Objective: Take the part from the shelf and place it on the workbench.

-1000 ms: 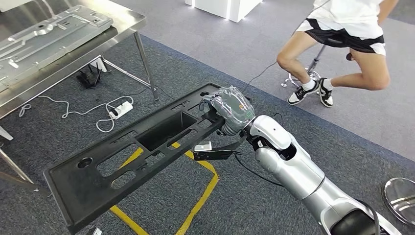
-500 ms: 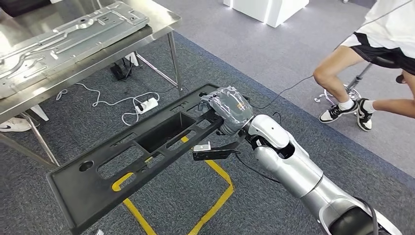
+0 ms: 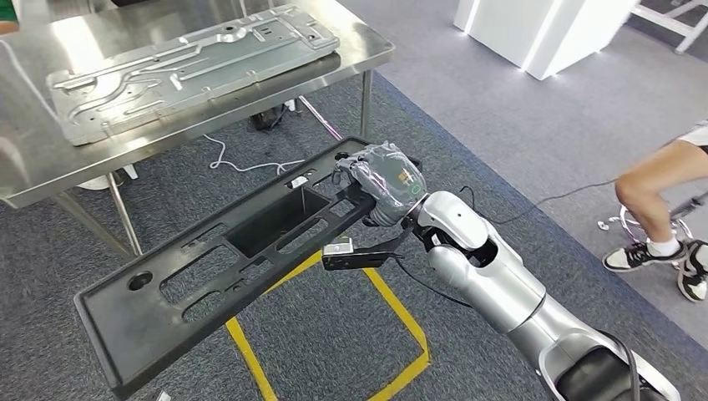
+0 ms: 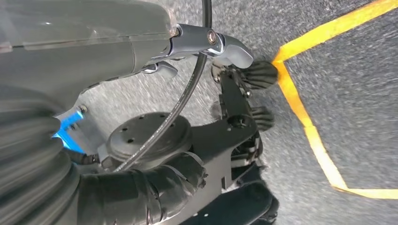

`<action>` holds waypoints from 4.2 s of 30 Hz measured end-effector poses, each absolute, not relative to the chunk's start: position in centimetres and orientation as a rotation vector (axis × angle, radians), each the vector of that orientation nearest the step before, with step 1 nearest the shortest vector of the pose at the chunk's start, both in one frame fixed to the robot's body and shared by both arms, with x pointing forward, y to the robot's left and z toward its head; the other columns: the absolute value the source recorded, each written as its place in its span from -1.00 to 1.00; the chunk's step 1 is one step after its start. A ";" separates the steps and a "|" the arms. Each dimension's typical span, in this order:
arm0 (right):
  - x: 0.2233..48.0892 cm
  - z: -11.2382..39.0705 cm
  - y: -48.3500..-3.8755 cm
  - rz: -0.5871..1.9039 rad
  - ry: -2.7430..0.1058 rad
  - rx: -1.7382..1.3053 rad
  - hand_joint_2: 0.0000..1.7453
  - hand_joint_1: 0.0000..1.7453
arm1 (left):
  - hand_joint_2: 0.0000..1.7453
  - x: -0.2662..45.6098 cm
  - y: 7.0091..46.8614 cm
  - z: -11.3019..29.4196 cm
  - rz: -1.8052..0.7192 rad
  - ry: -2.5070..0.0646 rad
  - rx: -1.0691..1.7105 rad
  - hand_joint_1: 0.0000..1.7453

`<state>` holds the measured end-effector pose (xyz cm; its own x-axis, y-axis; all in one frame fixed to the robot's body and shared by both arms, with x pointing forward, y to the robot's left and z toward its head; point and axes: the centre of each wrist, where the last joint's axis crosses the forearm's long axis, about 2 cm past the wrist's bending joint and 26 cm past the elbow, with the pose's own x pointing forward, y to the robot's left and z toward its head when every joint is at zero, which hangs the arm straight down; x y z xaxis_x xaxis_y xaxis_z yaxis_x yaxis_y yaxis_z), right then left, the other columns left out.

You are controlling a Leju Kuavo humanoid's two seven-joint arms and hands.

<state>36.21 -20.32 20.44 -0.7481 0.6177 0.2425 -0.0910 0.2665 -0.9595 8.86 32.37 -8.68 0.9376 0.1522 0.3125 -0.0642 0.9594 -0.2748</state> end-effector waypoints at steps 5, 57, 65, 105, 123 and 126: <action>37.4 21.5 -21.8 1.557 -1.905 -0.577 1.00 1.00 | 1.00 8.2 31.8 -8.9 0.113 -0.326 -0.273 -1.00; 43.4 25.5 -27.2 1.550 -1.600 -0.965 1.00 1.00 | 1.00 7.1 33.3 -9.0 0.152 -0.305 -0.220 -1.00; 43.4 24.6 -27.6 1.553 -1.550 -0.994 1.00 1.00 | 1.00 7.2 33.5 -9.0 0.157 -0.309 -0.219 -1.00; 44.9 21.4 -28.4 1.573 -1.368 -1.003 1.00 1.00 | 1.00 11.9 38.5 -8.7 0.262 -0.312 -0.148 -1.00; 44.1 18.0 -29.3 1.589 -1.269 -0.953 -1.00 -1.00 | -1.00 11.2 39.1 -8.8 0.323 -0.282 -0.194 -1.00; 43.9 17.6 -29.4 1.594 -1.257 -0.944 -1.00 -1.00 | -1.00 11.0 39.0 -8.8 0.321 -0.270 -0.192 -1.00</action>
<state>43.93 -29.43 17.59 -0.3311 0.9425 -0.0450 -0.1761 -0.1086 -0.9784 10.95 39.00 -8.84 0.9135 0.3354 0.2304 -0.2844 0.9312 -0.2281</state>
